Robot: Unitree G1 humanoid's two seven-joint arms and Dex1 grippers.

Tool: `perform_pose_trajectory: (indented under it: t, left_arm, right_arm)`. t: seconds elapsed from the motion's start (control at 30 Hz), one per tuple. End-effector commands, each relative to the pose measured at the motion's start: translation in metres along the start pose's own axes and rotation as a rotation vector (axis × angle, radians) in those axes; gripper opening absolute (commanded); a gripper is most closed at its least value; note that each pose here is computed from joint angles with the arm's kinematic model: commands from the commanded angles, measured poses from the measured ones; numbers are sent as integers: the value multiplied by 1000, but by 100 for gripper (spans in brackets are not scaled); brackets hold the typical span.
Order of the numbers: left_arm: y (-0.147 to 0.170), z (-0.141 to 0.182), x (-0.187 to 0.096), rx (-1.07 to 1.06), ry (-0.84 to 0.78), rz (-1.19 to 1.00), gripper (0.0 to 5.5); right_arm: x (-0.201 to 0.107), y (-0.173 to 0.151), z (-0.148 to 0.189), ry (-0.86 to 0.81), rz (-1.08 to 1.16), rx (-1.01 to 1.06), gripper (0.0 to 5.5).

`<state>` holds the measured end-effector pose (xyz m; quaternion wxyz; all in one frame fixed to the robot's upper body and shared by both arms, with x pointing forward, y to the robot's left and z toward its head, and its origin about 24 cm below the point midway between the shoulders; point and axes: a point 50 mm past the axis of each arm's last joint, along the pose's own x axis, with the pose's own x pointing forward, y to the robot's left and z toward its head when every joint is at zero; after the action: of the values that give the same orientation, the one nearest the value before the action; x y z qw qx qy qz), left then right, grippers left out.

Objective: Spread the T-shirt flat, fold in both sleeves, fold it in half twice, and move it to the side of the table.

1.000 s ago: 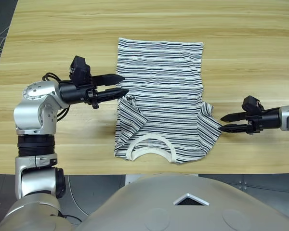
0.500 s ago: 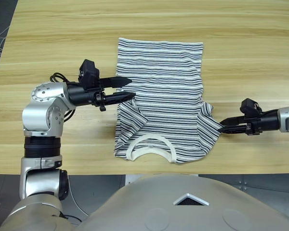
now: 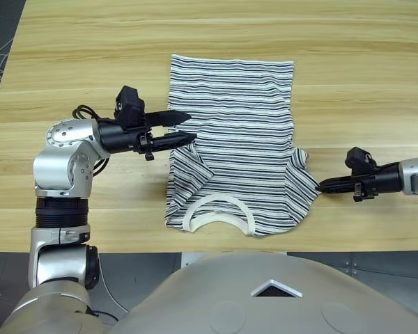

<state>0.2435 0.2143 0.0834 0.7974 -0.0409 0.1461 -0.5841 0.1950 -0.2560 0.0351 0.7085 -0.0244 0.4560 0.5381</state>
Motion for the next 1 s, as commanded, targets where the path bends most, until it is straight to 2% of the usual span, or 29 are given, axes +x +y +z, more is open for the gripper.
perform_pose_trajectory:
  t: [0.03,0.27,0.57,0.9,1.0]
  left_arm:
    - [4,0,-1,18,14,24,257]
    - [5,1,-2,38,24,5,257]
    - [7,0,-4,55,37,-10,257]
    - [8,-2,-3,51,35,-9,257]
    - [8,0,-3,-11,37,-26,257]
  right_arm:
    - [-2,-2,12,7,-49,-70,15]
    - [-13,9,51,-71,-81,-232,15]
    - [-4,35,79,-101,-34,-395,15]
    - [30,46,104,-133,69,-466,15]
    - [43,45,106,-126,85,-443,15]
